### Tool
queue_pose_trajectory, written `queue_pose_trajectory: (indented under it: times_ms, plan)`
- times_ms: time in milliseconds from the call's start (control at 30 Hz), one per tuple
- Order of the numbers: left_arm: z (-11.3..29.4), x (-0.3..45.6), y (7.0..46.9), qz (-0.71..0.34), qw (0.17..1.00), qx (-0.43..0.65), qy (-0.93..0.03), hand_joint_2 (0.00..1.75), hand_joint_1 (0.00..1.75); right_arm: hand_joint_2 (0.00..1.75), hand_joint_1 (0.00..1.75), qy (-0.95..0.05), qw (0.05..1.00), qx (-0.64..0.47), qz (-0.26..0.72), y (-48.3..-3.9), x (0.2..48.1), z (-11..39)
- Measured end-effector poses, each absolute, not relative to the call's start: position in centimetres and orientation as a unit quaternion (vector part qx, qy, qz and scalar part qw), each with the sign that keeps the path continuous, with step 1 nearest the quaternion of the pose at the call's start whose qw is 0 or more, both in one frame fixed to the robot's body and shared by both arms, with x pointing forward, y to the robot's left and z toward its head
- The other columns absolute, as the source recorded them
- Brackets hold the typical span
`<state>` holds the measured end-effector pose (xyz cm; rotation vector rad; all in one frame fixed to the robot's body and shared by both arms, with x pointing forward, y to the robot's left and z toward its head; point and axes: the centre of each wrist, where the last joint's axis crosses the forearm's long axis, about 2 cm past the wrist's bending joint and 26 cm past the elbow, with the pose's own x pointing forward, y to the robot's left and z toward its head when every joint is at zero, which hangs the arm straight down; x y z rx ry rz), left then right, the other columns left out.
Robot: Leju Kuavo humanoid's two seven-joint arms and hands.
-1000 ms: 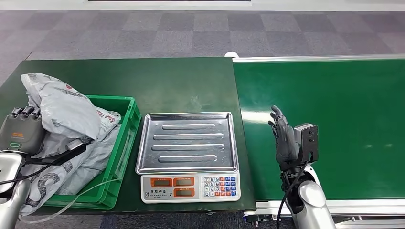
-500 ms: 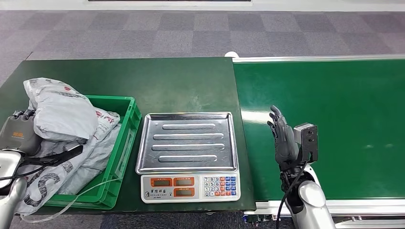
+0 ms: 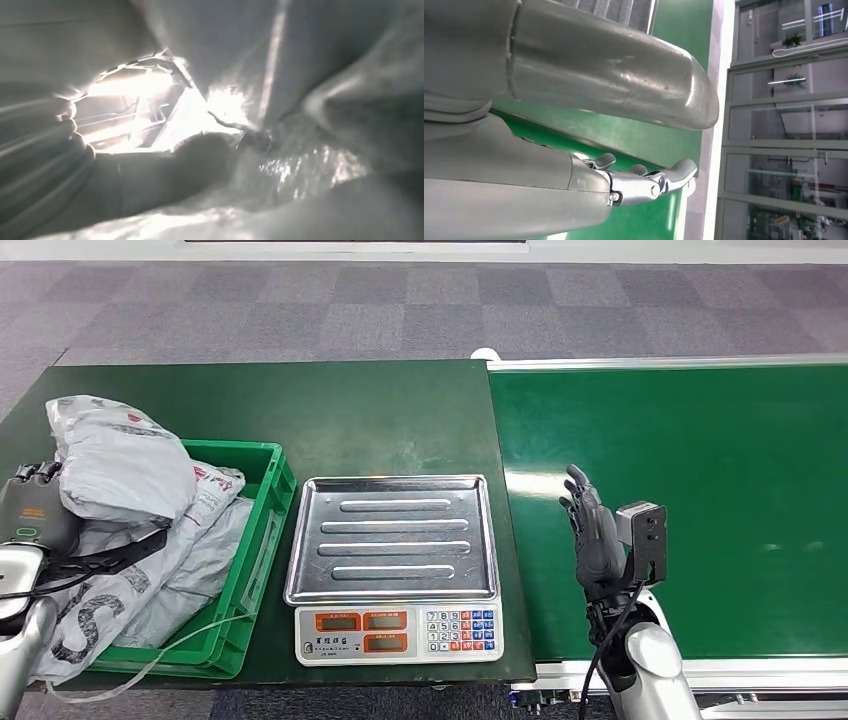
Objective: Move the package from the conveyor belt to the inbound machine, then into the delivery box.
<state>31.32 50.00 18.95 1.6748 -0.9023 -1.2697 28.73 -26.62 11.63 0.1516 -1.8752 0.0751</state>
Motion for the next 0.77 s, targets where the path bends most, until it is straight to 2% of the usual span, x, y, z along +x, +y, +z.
queue_pose_trajectory:
  times_ms: [233, 767]
  plan:
    - [19.7, 32.2, 50.0, -0.442, 0.429, 0.671, -0.413, 1.75, 0.00, 0.00, 0.00, -0.800, 0.595, 0.064, 0.025, -26.7, 27.8, 11.0]
    - [19.0, 31.7, 50.7, -0.382, 0.457, 0.676, -0.433, 1.75, 0.00, 0.00, 0.00, -0.799, 0.598, 0.060, 0.024, -26.7, 27.2, 10.8]
